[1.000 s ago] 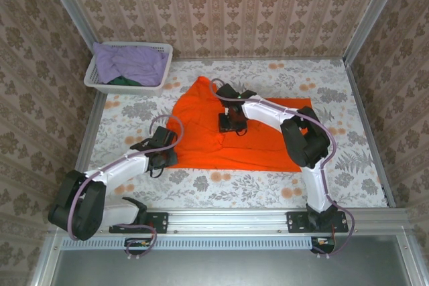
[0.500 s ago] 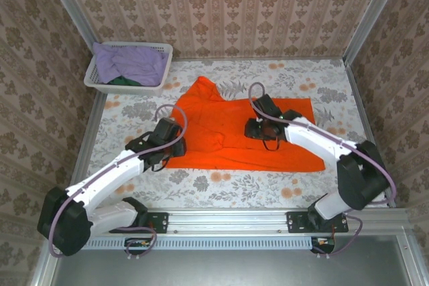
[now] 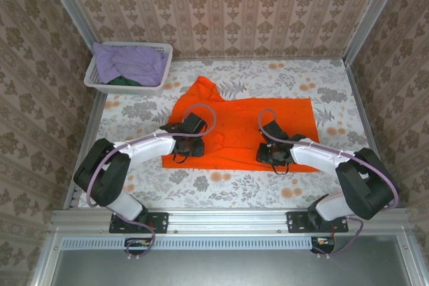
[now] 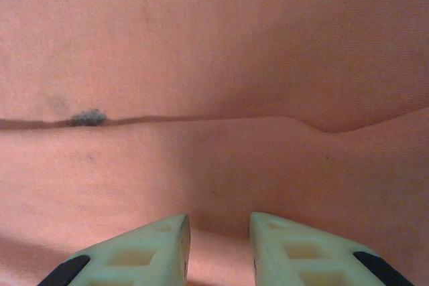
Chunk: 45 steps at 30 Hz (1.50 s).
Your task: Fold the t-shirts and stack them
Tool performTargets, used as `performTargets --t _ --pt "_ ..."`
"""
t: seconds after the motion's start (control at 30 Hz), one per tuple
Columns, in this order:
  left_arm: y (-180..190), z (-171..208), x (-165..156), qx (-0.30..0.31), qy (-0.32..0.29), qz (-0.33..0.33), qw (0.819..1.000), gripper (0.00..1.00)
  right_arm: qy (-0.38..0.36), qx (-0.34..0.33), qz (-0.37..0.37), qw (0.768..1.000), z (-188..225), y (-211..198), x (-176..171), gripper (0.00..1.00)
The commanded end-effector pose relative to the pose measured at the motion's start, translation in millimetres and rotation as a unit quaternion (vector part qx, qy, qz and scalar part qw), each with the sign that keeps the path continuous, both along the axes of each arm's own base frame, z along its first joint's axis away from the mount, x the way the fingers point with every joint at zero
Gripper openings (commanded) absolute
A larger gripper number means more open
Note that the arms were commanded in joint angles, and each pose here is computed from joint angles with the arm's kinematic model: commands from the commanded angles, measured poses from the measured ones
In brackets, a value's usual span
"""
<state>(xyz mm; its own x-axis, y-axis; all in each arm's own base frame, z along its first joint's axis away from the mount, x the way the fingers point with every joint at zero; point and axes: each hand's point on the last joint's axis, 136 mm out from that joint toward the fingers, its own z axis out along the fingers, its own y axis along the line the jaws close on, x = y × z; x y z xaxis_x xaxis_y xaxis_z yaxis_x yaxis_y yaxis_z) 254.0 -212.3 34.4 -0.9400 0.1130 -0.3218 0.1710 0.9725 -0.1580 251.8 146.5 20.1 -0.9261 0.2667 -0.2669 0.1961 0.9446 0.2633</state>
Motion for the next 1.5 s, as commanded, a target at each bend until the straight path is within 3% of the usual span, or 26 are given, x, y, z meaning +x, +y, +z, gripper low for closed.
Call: performTargets --t 0.0,0.27,0.57,0.87,1.17,1.47 --pt "13.7 -12.1 -6.0 0.017 0.014 0.002 1.000 0.30 -0.005 -0.005 -0.030 1.000 -1.7 -7.4 -2.9 0.31" --pt "38.9 -35.9 -42.6 0.030 0.052 0.019 0.998 0.30 0.030 -0.004 -0.063 0.998 -17.7 -20.2 -31.7 0.32" --pt "59.5 -42.8 -78.3 0.043 0.067 0.034 0.996 0.30 0.062 0.019 -0.050 0.997 -29.5 -10.0 -74.2 0.35" --pt "74.4 -28.8 -85.3 0.039 0.047 0.063 0.996 0.30 0.036 0.013 -0.042 0.998 -15.5 3.3 -82.6 0.39" --pt "59.9 55.6 -53.1 -0.033 -0.042 0.085 0.995 0.41 -0.068 0.034 -0.036 0.996 43.5 2.0 -57.7 0.53" --pt "37.9 131.1 20.8 -0.173 -0.088 0.144 0.970 0.45 -0.213 0.010 -0.020 0.977 118.7 -4.5 -14.4 0.63"
